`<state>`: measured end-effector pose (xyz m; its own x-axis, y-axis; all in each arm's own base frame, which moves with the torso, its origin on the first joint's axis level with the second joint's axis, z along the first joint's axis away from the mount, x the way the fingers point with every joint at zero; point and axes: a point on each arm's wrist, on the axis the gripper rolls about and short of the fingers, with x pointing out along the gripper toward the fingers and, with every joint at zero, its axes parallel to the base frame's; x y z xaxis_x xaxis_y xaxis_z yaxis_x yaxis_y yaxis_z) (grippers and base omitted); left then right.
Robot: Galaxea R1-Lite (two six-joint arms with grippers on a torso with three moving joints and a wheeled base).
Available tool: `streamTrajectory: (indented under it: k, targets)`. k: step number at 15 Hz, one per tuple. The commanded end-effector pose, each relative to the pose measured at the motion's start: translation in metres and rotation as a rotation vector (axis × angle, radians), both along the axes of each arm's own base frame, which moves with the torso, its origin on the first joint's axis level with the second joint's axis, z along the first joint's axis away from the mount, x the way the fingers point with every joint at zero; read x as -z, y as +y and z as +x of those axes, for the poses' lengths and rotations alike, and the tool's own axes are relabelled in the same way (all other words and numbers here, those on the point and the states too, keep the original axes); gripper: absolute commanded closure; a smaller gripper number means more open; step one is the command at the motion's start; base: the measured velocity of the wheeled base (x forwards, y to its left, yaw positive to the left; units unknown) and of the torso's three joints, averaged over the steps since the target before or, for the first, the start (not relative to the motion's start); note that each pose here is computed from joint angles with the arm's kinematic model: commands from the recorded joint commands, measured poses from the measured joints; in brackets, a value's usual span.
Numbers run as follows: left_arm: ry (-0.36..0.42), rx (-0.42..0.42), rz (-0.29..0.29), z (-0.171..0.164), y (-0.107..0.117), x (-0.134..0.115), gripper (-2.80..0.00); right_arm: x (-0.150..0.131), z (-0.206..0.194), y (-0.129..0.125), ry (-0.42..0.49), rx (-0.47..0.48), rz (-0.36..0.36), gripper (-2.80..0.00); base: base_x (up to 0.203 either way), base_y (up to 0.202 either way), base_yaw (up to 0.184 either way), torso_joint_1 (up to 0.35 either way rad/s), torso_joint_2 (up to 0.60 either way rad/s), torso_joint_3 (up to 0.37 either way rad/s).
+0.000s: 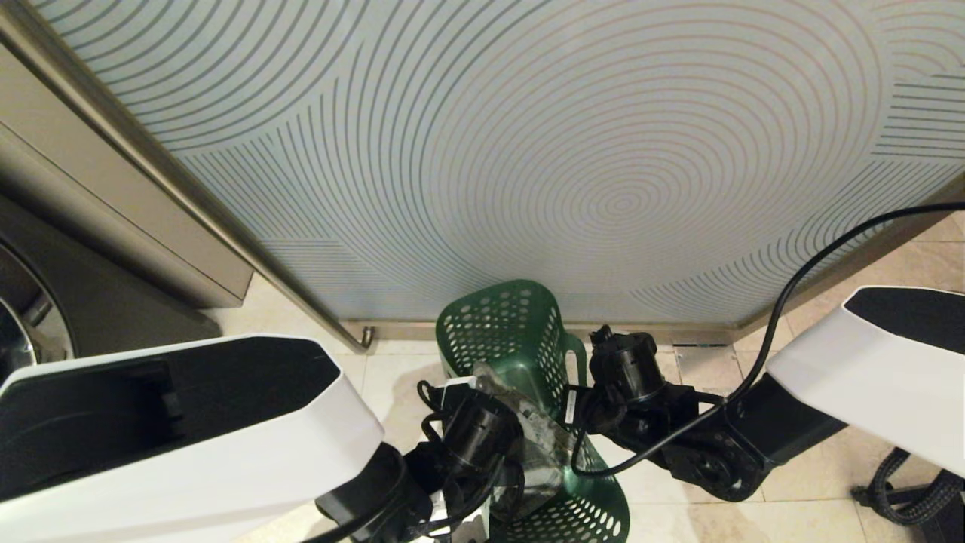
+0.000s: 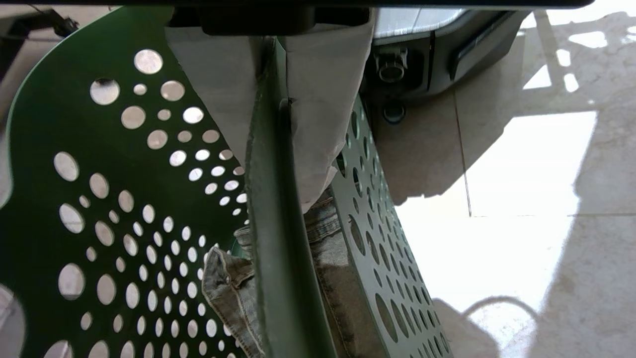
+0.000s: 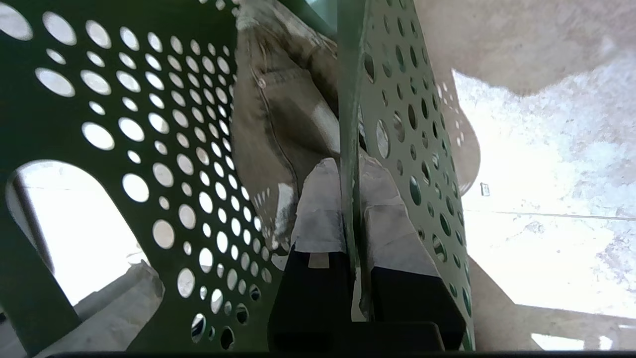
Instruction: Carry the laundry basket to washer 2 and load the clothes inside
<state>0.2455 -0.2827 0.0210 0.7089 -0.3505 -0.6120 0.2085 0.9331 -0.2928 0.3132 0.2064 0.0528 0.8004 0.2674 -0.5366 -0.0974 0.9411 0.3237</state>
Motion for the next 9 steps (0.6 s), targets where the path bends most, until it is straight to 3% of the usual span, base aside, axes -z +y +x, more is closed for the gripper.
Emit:
streamTrajectory:
  k: [1,5,9]
  targets:
    - [-0.022,0.008,-0.03,-0.007,0.003,-0.018,0.0,-0.015,-0.007,-0.002,-0.028,-0.004,0.021,0.0,0.0,0.0,0.0,0.0,0.0,0.0]
    - [-0.03,0.044,-0.056,-0.033,0.019,-0.042,0.0,-0.044,-0.038,0.003,-0.072,-0.075,0.06,0.0,0.0,0.0,0.0,0.0,0.0,0.0]
    - [-0.01,0.084,-0.112,-0.043,0.028,-0.056,0.0,-0.054,-0.05,0.009,-0.09,-0.108,0.079,0.0,0.0,0.0,0.0,0.0,0.0,0.0]
